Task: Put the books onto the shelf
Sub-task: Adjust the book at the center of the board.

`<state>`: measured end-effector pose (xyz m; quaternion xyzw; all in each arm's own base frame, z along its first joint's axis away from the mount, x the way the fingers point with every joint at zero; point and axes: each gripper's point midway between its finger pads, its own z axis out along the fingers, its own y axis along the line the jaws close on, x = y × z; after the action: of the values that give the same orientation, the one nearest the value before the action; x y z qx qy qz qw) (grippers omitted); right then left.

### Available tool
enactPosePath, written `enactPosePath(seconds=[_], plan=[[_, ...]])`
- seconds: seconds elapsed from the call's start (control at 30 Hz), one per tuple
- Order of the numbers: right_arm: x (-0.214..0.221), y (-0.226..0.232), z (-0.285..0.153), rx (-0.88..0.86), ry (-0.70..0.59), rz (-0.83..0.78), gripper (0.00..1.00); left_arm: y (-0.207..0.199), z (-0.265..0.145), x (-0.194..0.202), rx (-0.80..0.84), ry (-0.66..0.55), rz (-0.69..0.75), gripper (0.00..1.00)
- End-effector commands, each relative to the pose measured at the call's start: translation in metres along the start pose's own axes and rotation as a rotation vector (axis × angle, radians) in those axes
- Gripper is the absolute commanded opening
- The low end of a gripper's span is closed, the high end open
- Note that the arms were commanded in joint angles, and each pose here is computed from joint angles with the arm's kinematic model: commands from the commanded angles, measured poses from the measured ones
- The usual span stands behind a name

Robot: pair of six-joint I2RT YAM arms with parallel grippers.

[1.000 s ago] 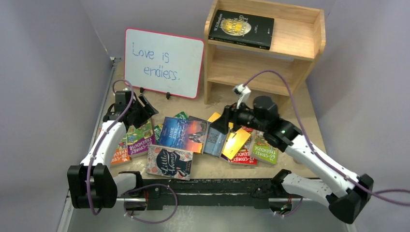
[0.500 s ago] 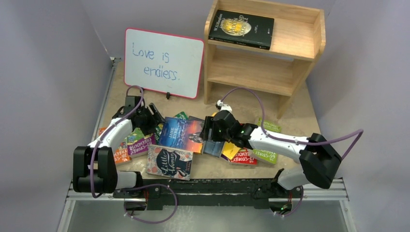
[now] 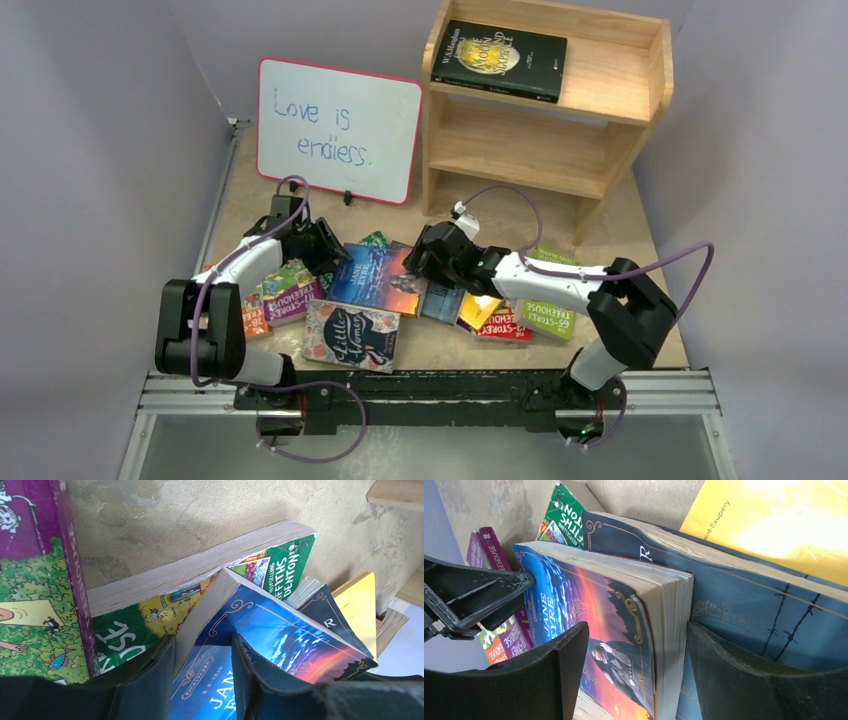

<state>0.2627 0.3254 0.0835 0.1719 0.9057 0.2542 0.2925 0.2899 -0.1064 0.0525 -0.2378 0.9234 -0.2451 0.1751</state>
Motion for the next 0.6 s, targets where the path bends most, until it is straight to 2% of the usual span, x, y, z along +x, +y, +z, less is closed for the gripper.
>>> enactPosePath(seconds=[0.0,0.1,0.17,0.33,0.57], plan=[[0.01,-0.009,0.011,-0.006,0.023,-0.064,0.69,0.0,0.011,0.02,-0.008,0.081,0.016,0.36],[0.005,0.006,0.0,-0.103,0.003,-0.071,0.48,-0.008,0.01,0.02,0.016,0.084,0.015,0.35],[-0.005,0.006,-0.009,-0.105,-0.035,-0.076,0.37,-0.013,0.009,0.02,0.038,0.085,0.013,0.35],[-0.029,0.007,-0.027,-0.105,-0.127,-0.106,0.0,-0.026,0.008,0.019,0.104,0.07,-0.015,0.41],[-0.049,0.014,-0.039,-0.149,-0.184,-0.061,0.0,-0.037,0.001,0.006,0.134,0.013,-0.019,0.55]])
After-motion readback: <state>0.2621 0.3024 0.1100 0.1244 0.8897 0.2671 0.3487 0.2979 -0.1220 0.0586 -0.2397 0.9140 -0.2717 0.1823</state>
